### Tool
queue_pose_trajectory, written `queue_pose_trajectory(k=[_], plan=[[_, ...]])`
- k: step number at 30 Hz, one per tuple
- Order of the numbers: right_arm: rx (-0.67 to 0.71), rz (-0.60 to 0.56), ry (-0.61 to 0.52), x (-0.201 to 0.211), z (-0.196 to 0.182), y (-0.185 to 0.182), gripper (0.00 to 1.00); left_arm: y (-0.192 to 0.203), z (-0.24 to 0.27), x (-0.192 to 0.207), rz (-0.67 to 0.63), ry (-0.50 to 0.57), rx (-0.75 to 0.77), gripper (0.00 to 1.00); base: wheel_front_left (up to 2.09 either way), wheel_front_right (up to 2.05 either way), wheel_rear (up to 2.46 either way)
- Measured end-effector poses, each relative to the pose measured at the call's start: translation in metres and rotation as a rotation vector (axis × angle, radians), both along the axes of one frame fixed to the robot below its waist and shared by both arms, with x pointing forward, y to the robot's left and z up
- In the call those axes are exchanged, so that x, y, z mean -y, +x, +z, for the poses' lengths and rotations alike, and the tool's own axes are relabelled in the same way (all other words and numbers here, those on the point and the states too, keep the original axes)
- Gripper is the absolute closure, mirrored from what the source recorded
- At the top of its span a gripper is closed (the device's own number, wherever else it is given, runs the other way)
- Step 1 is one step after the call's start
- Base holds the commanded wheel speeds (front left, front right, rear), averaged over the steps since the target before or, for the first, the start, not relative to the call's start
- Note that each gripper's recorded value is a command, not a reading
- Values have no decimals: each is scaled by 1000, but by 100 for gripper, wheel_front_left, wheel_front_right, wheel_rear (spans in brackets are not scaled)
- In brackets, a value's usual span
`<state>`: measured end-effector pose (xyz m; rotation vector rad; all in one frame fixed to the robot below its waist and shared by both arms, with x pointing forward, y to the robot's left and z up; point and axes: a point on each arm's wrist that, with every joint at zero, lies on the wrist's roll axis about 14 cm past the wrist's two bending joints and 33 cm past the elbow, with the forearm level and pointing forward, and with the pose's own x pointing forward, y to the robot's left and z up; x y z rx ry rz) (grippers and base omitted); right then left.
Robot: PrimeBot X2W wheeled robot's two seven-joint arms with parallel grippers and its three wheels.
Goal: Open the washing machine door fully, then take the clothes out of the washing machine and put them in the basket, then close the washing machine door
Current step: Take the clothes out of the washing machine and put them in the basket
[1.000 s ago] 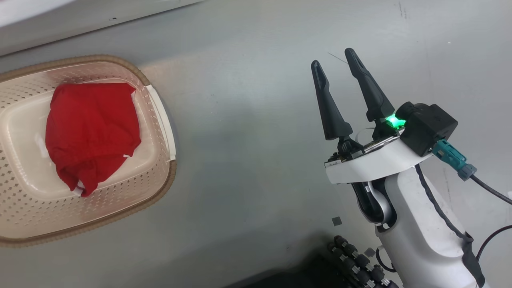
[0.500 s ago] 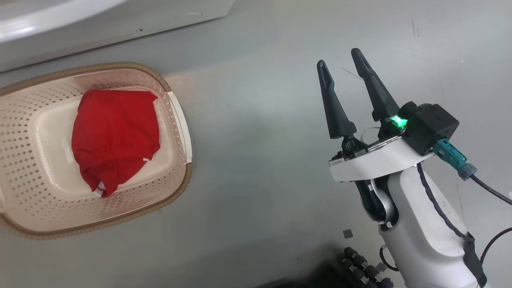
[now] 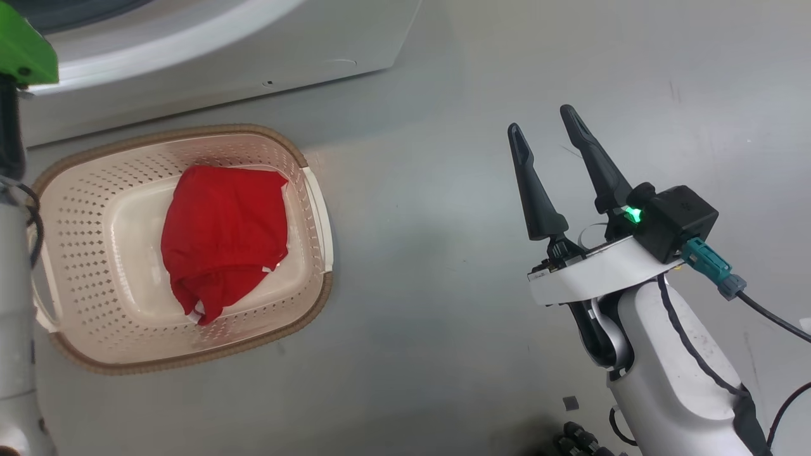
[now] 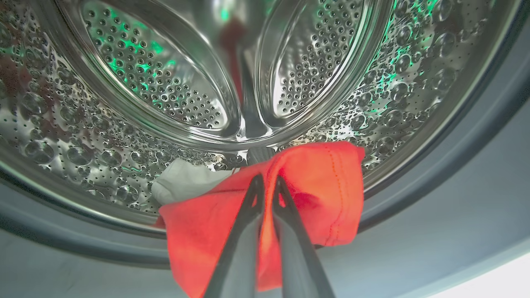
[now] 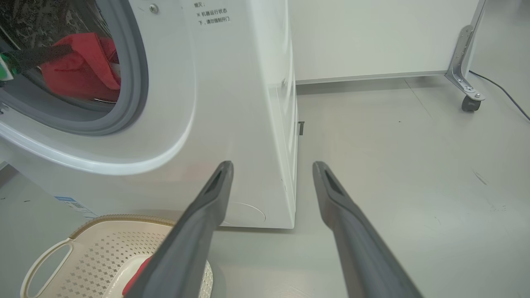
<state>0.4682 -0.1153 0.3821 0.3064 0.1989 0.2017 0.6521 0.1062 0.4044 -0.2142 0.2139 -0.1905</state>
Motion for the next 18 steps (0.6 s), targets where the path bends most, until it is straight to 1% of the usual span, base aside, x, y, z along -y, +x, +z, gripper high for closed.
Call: queue_pose_trajectory(k=[9,18], plan=[[26,13,-7,-5,16,-11,0,-39,28,-4,47,-49,100,100,0,0,0],[70,25,0,-12,40,-24,0,-80,60,-16,88,-55,187,100,0,0,0]])
